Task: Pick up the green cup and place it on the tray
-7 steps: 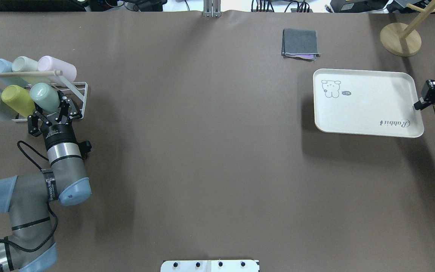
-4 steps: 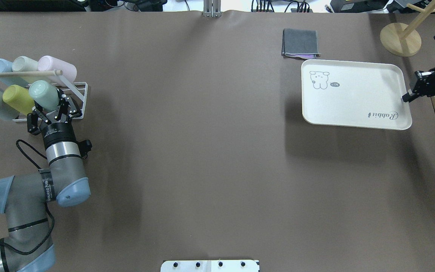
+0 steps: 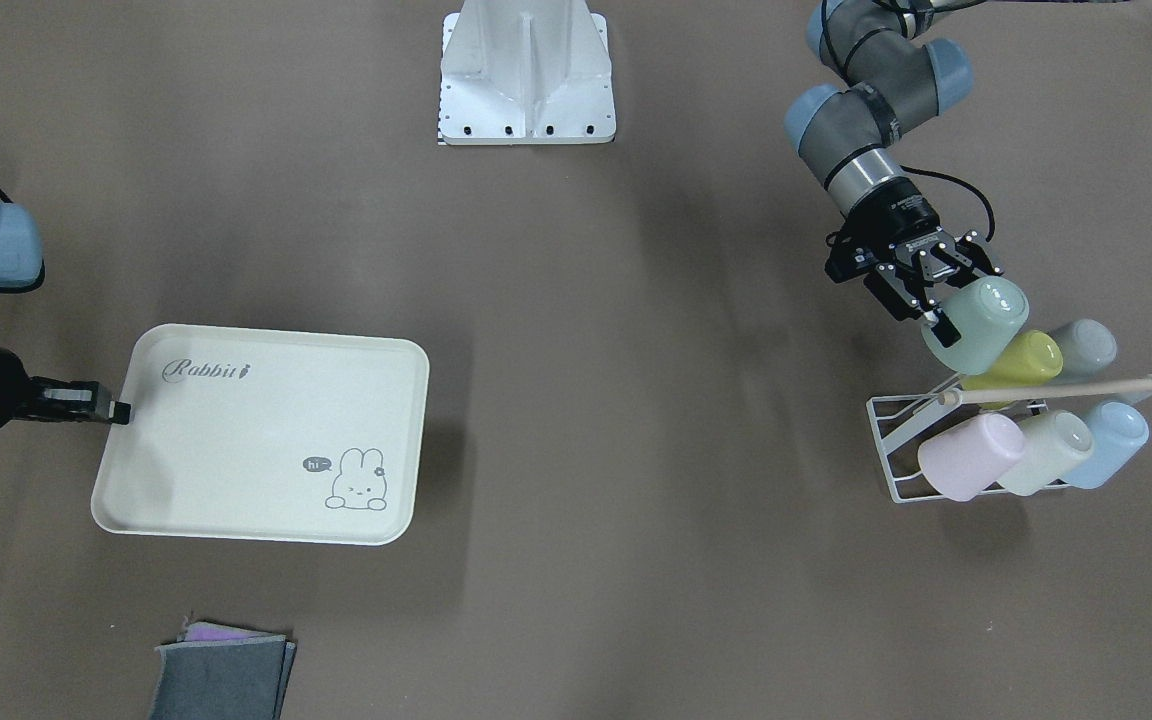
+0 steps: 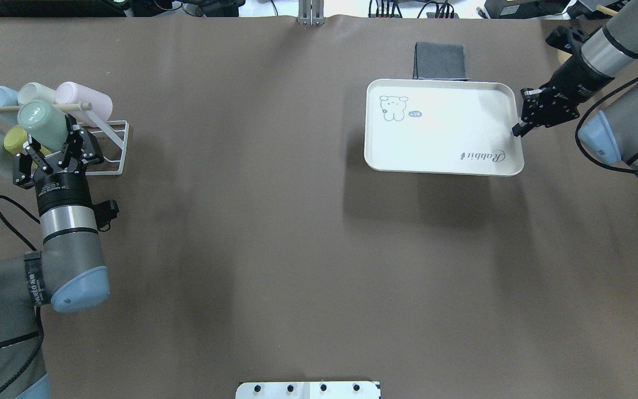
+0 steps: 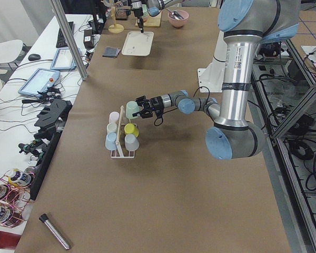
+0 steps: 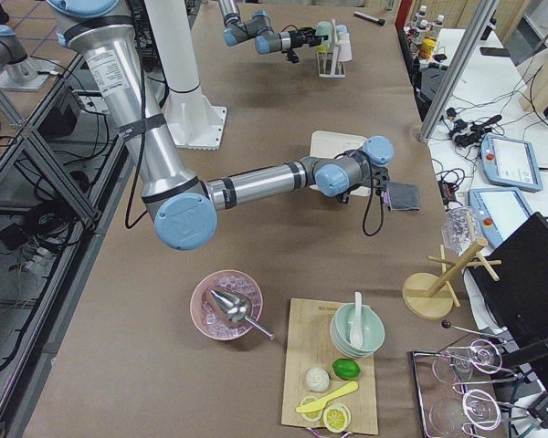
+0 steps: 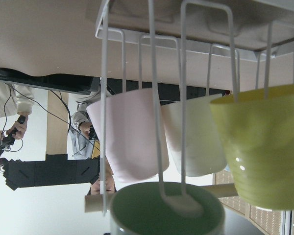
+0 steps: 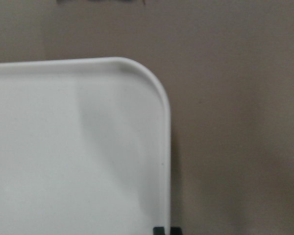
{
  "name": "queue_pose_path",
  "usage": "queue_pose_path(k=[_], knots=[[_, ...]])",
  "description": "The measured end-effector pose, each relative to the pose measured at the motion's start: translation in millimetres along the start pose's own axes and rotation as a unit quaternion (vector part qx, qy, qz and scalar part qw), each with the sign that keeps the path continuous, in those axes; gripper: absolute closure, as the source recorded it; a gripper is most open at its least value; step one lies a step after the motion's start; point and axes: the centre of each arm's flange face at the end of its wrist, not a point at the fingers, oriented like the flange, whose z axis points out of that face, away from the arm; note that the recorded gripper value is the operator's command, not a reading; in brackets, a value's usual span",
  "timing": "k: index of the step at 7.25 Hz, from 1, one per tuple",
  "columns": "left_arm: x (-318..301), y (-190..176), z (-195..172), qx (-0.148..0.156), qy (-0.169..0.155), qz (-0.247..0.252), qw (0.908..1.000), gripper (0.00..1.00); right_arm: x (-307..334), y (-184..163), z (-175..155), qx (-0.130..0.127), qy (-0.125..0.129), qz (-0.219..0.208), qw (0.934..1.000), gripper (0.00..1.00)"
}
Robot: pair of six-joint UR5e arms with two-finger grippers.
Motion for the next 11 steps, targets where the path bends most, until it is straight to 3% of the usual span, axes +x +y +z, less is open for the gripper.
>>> queue_pose_path(k=[2,4,5,6,7,8,9,11], knots=[[-11,47,-11,0.008,-0.037,-0.058,0.9976,0.74,-63,11,18,-0.013,-0.011,-0.025,0.9995,1.00],[-14,80,-12,0.043,-0.075,-0.143,0.9859,0.74,-140,55,59,-0.035,-0.015,-0.067,0.9970,1.00],[-17,91,-4,0.073,-0.085,-0.196,0.9742,0.74,-180,77,84,-0.035,-0.010,-0.085,0.9958,1.00],[-26,102,7,0.110,-0.093,-0.264,0.9536,0.74,-218,98,111,-0.025,-0.006,-0.088,0.9958,1.00],[-43,111,15,0.153,-0.096,-0.343,0.9220,0.74,-246,120,139,-0.008,-0.006,-0.080,0.9967,1.00],[-61,116,21,0.202,-0.092,-0.422,0.8792,0.74,-265,140,164,0.010,-0.011,-0.064,0.9979,1.00],[-79,114,23,0.263,-0.075,-0.511,0.8148,0.74,-279,154,184,0.025,-0.016,-0.043,0.9986,1.00],[-112,94,17,0.365,-0.029,-0.643,0.6727,0.80,-285,160,208,0.034,-0.012,-0.022,0.9991,1.00]])
